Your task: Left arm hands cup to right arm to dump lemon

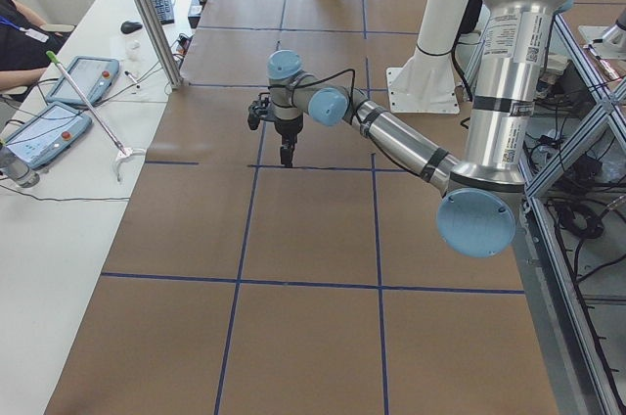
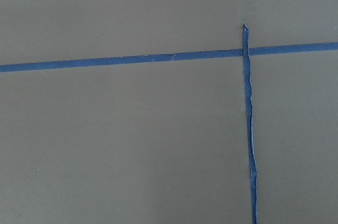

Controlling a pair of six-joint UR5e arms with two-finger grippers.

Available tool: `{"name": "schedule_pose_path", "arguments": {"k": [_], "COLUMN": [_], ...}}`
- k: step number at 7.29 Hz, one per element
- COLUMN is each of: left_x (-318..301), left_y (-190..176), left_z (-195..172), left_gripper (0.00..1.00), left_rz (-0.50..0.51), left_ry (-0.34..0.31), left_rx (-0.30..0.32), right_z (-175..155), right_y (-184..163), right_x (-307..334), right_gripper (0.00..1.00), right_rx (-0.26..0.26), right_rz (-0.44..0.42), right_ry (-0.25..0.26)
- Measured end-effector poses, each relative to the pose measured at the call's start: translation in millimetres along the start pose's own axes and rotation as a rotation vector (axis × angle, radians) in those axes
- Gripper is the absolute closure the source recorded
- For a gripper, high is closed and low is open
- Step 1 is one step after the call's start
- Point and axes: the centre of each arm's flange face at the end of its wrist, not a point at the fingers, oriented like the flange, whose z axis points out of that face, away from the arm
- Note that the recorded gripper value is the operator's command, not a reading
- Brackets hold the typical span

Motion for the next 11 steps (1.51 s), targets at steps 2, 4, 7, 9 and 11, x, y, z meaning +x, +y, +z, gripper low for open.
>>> {"name": "schedule_pose_path", "arguments": {"k": [2, 4, 7, 9, 11], "left_x": [2.2, 3.1, 4.7, 6.3, 8.9], "left_y": [0.1, 0.1, 0.0, -0.7, -2.3], "left_z": [-2.5, -3.1, -3.1, -3.7, -5.2], "left_gripper": [0.0, 0.0, 0.0, 0.0, 0.0], "left_rz": [0.002, 0.002, 0.005, 0.007, 0.01], "left_ry": [0.002, 0.002, 0.003, 0.004, 0.006], "left_rx": [0.002, 0.002, 0.002, 0.003, 0.006], "right_z": [7.8, 10.1, 0.4, -4.8, -9.0], "right_y": [-4.3, -12.2, -30.1, -41.0, -47.2], "right_x": [7.9, 8.8, 27.1, 35.6, 36.6], "right_gripper": [0.89, 0.89, 0.89, 0.88, 0.88], "right_rx": [0.033, 0.064, 0.084, 0.095, 0.104], "right_rz": [0.265, 0.504, 0.787, 0.947, 1.079], "right_ry": [-0.018, -0.039, -0.133, -0.188, -0.224]}}
